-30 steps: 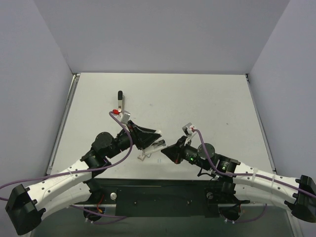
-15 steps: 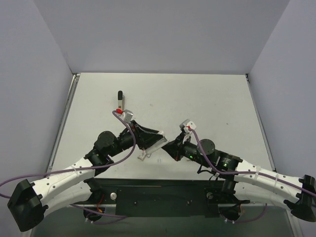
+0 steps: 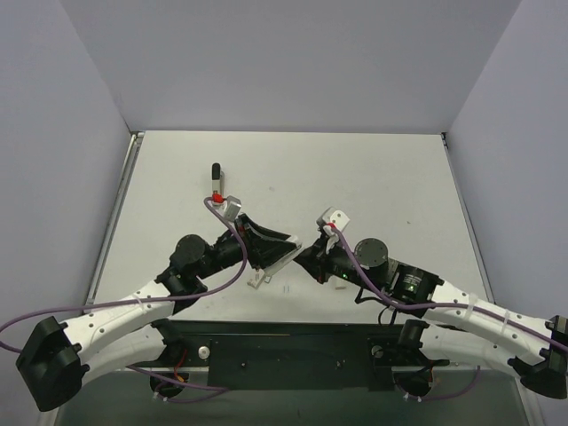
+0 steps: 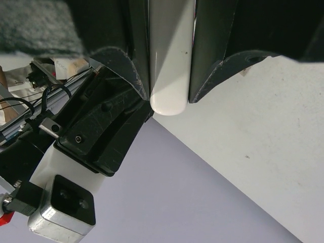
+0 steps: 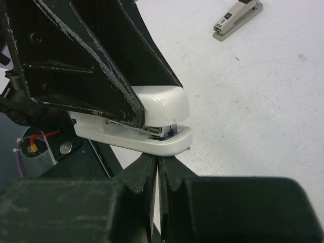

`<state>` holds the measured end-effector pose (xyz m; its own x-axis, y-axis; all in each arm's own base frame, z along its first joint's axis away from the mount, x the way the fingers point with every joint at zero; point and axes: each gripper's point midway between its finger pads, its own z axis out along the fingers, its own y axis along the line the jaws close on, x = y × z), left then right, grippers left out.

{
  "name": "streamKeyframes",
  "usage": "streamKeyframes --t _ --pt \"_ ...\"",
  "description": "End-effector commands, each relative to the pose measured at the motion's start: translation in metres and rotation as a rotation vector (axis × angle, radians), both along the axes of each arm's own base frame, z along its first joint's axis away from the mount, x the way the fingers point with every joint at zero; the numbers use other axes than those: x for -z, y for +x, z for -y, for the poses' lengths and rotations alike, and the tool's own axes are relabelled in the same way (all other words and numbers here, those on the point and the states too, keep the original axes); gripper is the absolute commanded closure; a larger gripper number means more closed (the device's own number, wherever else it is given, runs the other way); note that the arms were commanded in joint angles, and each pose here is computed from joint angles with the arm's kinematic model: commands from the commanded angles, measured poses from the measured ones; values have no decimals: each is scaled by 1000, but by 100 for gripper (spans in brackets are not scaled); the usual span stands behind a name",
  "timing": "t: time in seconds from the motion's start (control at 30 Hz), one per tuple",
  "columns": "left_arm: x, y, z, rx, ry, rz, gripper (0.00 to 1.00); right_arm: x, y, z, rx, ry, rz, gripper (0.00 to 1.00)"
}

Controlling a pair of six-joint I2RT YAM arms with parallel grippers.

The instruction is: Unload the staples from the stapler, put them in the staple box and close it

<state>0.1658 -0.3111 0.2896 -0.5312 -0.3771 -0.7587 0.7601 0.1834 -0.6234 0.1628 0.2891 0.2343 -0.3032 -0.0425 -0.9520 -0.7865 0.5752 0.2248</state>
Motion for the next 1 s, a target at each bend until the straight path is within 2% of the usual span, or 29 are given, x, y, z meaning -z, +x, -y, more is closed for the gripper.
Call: streamKeyframes --t 0.0,0.23,0.43,0.7,0.97 --pt "19 -73 26 355 73 -25 100 -122 17 -18 -19 298 207 100" --pt "24 -102 43 476 99 -1 100 -155 20 -34 -76 326 248 100" --pt "24 -103 47 479 105 6 100 -161 22 -36 -86 314 253 100" --pt "22 -88 44 381 155 39 100 -124 23 -2 17 306 212 100" --pt "9 -54 39 183 198 89 100 -72 17 33 122 275 128 100"
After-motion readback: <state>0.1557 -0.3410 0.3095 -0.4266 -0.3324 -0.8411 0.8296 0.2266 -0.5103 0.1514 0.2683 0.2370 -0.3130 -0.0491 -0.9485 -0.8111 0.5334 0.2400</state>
